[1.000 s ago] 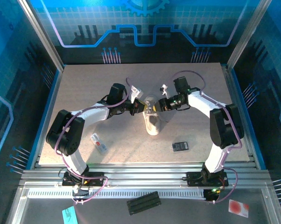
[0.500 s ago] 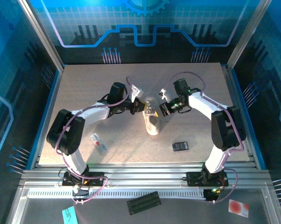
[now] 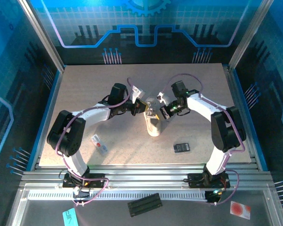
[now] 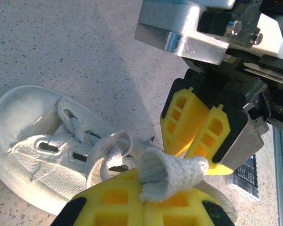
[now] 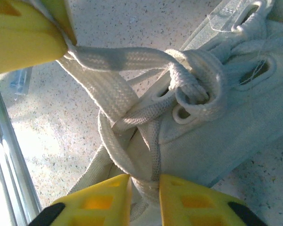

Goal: Tie the shoes

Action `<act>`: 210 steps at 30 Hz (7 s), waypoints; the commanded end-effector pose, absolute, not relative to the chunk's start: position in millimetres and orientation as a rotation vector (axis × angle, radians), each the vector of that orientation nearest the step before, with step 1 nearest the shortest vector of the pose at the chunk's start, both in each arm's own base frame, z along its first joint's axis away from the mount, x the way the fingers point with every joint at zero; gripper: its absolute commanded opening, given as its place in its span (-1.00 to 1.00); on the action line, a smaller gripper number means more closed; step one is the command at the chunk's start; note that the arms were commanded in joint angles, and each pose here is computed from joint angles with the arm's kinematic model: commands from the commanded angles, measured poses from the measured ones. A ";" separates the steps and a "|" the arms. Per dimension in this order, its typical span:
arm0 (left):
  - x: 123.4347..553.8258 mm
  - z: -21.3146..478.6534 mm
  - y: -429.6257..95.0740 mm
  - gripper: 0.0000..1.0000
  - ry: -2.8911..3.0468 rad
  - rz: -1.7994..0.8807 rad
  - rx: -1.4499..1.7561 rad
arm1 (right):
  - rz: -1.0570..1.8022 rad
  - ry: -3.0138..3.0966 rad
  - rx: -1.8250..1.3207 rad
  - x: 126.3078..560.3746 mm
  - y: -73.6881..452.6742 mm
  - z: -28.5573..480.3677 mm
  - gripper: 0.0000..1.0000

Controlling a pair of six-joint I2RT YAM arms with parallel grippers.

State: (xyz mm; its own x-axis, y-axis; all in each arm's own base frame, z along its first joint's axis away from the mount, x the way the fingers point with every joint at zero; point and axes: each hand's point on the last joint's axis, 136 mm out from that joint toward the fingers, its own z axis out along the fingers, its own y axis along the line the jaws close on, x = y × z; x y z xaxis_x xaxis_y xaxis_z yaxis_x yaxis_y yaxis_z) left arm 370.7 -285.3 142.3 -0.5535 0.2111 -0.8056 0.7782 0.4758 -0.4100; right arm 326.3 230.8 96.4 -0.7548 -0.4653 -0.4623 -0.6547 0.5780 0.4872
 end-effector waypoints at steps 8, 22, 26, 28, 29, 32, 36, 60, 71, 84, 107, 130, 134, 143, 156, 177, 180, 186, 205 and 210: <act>365.9 144.4 -288.0 -1.00 1.995 -1.066 0.829 | 0.886 2.516 -1.001 315.8 231.3 94.7 -0.32; 360.2 144.4 -282.8 -1.00 2.004 -1.054 0.843 | 0.958 2.488 -1.020 299.9 251.0 105.9 -0.80; 353.7 144.0 -276.0 -1.00 2.011 -1.049 0.834 | 1.026 2.475 -1.015 283.3 264.6 111.2 -0.84; 347.3 142.7 -273.4 -1.00 2.020 -1.052 0.833 | 1.048 2.478 -1.013 275.6 268.4 112.3 -0.85; 344.8 142.0 -272.1 -1.00 2.023 -1.054 0.832 | 1.050 2.478 -1.016 273.1 269.3 112.8 -0.85; 337.5 139.4 -269.5 -1.00 2.032 -1.057 0.830 | 1.040 2.483 -1.001 271.9 268.0 117.3 -0.84; 335.7 137.0 -269.3 -1.00 2.036 -1.060 0.828 | 0.990 2.487 -0.951 285.2 262.9 129.8 -0.84; 358.4 128.9 -285.6 -1.00 2.005 -1.068 0.817 | 0.917 2.684 -0.558 371.7 244.1 116.5 -0.76; 360.0 122.1 -287.5 -1.00 2.020 -1.075 0.818 | 0.898 2.720 -0.540 377.9 243.4 102.3 -0.62; 352.5 118.6 -282.9 -1.00 2.000 -1.045 0.844 | 0.853 2.791 -0.545 368.0 235.8 81.8 -0.27; 355.3 185.4 -216.2 0.06 1.871 -0.871 0.785 | 0.991 2.737 -0.612 364.8 249.9 89.0 -0.68; 401.9 170.8 -258.7 0.14 1.636 -1.089 1.046 | 0.748 2.390 -0.952 366.9 252.6 117.7 -0.86; 400.1 158.4 -268.3 0.19 1.572 -1.041 1.165 | 0.749 2.375 -0.985 364.7 254.1 116.3 -0.85; 399.2 134.6 -289.7 0.16 1.601 -1.048 1.359 | 0.737 2.307 -1.029 365.6 256.5 118.2 -0.84; 394.5 118.0 -303.3 -0.02 1.601 -1.081 1.443 | 0.729 2.265 -1.070 362.9 257.6 119.3 -0.82; 384.9 107.8 -302.8 -0.32 1.651 -1.086 1.548 | 0.725 2.247 -1.099 359.3 257.4 118.5 -0.81; 385.2 107.2 -302.5 -0.68 1.661 -1.086 1.549 | 0.723 2.240 -1.103 358.6 257.2 119.1 -0.81; 387.1 104.8 -301.7 -1.00 1.682 -1.054 1.548 | 0.736 2.223 -1.103 354.9 257.7 125.9 -0.60; 389.8 109.0 -301.1 -1.00 1.618 -0.830 1.524 | 1.084 2.429 -0.508 395.1 223.1 124.9 -0.28; 392.0 114.0 -300.1 -1.00 1.609 -0.795 1.510 | 1.248 2.382 -0.528 388.0 240.8 122.1 -0.25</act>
